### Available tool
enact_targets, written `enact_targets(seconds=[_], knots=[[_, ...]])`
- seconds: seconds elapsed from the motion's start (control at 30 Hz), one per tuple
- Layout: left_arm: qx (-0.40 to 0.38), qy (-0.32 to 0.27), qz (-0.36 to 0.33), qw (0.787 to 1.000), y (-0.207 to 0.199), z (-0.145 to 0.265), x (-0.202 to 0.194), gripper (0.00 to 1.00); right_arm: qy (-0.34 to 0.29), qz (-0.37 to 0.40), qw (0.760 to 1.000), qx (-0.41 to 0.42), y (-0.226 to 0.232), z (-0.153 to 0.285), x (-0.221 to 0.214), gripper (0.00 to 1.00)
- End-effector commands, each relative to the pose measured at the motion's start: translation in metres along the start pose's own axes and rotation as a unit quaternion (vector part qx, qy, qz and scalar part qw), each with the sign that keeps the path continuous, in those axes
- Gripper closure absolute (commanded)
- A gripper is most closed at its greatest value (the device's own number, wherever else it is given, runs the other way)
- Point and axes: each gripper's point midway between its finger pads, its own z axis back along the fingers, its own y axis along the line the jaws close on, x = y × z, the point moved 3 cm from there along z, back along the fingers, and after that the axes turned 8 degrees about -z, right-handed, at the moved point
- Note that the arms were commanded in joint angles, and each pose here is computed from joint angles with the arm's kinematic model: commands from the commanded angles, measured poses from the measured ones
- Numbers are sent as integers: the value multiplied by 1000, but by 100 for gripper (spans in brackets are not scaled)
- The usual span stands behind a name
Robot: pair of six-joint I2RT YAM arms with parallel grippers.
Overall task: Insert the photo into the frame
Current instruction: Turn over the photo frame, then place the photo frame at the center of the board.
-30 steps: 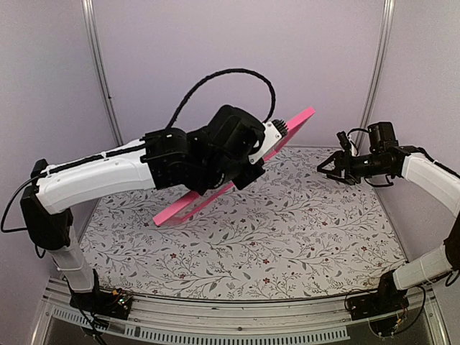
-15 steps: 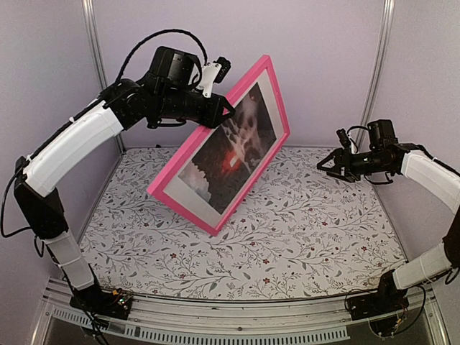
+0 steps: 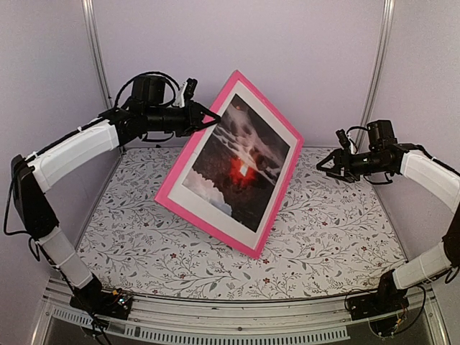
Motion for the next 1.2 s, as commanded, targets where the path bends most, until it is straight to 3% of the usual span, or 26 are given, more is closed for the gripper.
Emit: enact_targets(seconds=[0.0, 0.3, 0.7, 1.17], knots=[[-139, -91, 22, 986, -38, 21, 40, 100, -4, 10, 1000, 9, -1, -1, 0, 31], [-170, -45, 133, 975, 23, -13, -23, 100, -5, 8, 1000, 4, -7, -3, -4, 29], [-146, 24, 189, 971, 76, -48, -94, 98, -3, 1, 1000, -22, -30, -16, -12, 26], [-125, 67, 223, 964, 122, -71, -145, 63, 9, -20, 1000, -18, -48, -34, -22, 25]])
